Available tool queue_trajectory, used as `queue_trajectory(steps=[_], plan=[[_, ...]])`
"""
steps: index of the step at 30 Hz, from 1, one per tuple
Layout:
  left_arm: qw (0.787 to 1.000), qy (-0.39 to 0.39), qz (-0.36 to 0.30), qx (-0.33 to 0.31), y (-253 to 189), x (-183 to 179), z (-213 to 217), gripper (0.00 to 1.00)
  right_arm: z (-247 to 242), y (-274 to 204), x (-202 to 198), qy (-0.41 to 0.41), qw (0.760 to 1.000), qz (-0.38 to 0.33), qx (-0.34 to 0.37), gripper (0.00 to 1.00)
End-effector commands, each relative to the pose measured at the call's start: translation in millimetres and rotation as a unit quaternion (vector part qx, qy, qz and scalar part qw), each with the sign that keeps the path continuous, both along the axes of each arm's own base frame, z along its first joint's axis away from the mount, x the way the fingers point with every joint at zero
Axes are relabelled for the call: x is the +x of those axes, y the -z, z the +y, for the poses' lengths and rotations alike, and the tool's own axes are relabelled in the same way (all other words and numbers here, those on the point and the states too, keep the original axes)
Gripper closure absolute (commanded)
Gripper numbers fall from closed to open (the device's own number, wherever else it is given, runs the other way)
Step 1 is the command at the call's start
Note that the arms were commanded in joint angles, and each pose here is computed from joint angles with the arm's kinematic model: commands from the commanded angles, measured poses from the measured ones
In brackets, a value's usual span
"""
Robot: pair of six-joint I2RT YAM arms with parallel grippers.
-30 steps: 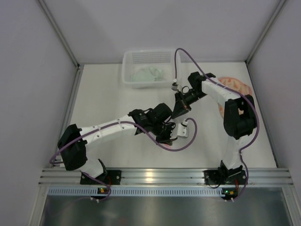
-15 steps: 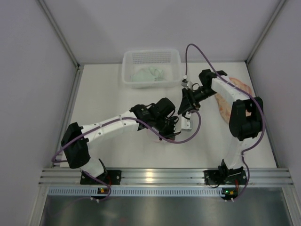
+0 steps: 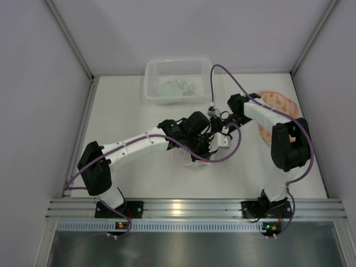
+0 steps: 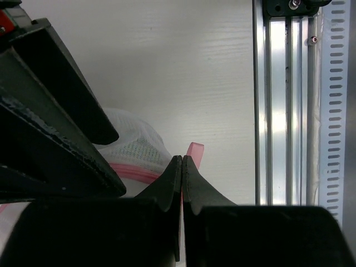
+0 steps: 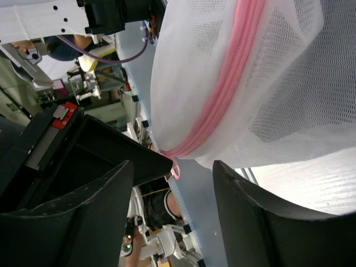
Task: Place the bra in the laundry bag and zip it closed
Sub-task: Zip the zipper on the laundry bag.
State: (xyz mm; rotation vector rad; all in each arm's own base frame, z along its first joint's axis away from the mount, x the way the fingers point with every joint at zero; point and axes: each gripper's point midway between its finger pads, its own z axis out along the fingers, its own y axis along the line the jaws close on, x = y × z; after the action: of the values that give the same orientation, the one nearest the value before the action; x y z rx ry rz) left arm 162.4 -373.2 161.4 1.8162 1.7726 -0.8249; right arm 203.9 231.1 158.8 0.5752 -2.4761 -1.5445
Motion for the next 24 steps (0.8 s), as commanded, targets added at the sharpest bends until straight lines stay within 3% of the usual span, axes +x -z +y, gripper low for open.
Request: queue_trajectory(steps=[1,3,7,9,24], plan=[[0.999,-0.001,-0.002,-0.033,-18,6,-13,1.00,14,-8,9,-0.012,0.999,-0.016,0.029,0.44],[1.000,-0.001,0.005,-0.029,-14,2,-11,1.00,17,-5,10,-0.016,0.999,-0.016,0.028,0.52],[1.000,-0.005,0.007,-0.019,-7,-1,-3,1.00,22,-4,10,-0.020,0.999,-0.008,0.035,0.88],[1.000,-0.004,0.004,-0.016,-5,-1,1,1.00,22,-5,11,-0.020,0.999,-0.009,0.036,0.98],[1.000,0.026,-0.007,0.011,22,-16,30,1.00,16,-4,17,-0.019,0.999,-0.009,0.039,1.00]])
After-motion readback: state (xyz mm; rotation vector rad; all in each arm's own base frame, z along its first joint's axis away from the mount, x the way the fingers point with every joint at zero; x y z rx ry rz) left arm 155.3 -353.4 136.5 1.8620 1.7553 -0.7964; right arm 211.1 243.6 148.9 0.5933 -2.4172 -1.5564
